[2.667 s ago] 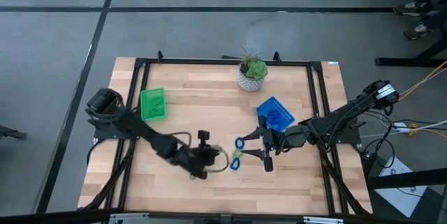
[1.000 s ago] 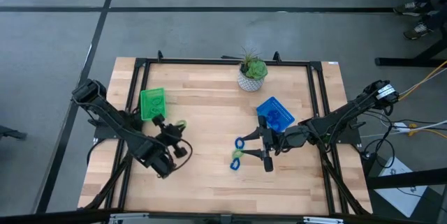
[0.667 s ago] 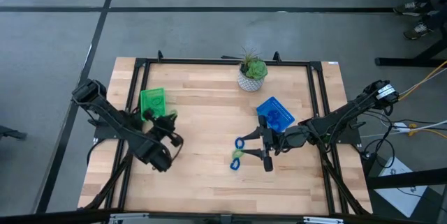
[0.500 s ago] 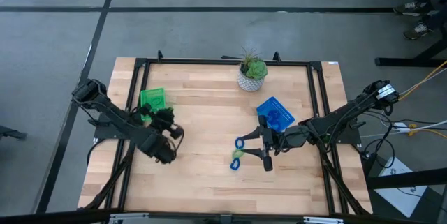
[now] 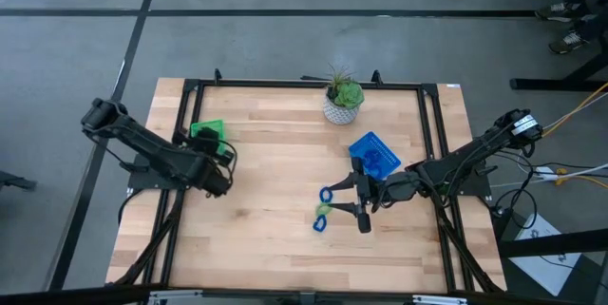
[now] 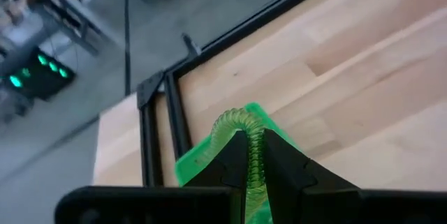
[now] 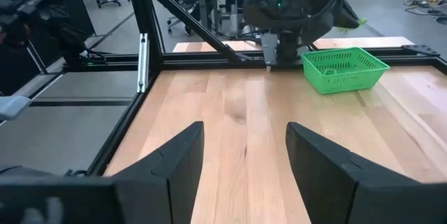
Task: Sort spring keychains
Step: Put the green spring keychain in the green bin
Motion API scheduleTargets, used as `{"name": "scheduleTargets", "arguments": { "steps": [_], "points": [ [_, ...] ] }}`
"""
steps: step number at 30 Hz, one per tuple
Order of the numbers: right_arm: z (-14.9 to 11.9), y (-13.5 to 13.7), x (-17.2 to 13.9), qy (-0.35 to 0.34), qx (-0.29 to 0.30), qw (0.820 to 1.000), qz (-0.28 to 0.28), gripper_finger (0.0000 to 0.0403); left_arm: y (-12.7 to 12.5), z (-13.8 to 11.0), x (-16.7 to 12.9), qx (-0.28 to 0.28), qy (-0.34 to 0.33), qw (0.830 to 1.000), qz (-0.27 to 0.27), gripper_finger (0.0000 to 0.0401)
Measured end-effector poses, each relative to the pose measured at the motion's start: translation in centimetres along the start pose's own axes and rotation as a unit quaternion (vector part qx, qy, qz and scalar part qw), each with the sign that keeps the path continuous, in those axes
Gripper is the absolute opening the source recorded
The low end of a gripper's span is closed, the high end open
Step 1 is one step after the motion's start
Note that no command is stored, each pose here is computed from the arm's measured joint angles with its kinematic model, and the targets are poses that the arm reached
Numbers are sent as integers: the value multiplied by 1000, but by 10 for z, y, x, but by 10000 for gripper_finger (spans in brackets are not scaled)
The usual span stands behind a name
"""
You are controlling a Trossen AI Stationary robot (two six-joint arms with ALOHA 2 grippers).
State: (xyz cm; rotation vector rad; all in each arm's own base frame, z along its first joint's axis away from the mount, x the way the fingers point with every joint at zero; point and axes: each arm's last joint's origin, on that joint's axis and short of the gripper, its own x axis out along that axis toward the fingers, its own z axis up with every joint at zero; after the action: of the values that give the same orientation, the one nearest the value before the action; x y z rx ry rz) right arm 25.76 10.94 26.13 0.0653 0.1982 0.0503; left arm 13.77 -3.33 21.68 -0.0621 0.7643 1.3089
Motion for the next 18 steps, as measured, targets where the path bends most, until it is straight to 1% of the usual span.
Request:
{"name": "scheduleTargets", "arguments": {
  "steps": [3, 5, 10, 13, 18],
  "points": [
    [0, -1, 0, 0, 0, 1000, -2, 202, 10, -7, 8, -44, 5, 999, -20, 24],
    [0, -2, 1, 0, 1, 1000, -4, 202, 14, -12, 13, -63, 8, 997, -32, 24],
    [1, -5, 2, -1, 3, 1000, -10, 202, 20, -20, 24, -101, 27, 994, -37, 24],
    [1, -6, 2, 0, 4, 1000, -12, 202, 21, -21, 28, -113, 55, 992, -30, 24],
    [1, -7, 2, 1, 4, 1000, -12, 202, 19, -19, 33, -110, 67, 991, -23, 33]
  ]
}}
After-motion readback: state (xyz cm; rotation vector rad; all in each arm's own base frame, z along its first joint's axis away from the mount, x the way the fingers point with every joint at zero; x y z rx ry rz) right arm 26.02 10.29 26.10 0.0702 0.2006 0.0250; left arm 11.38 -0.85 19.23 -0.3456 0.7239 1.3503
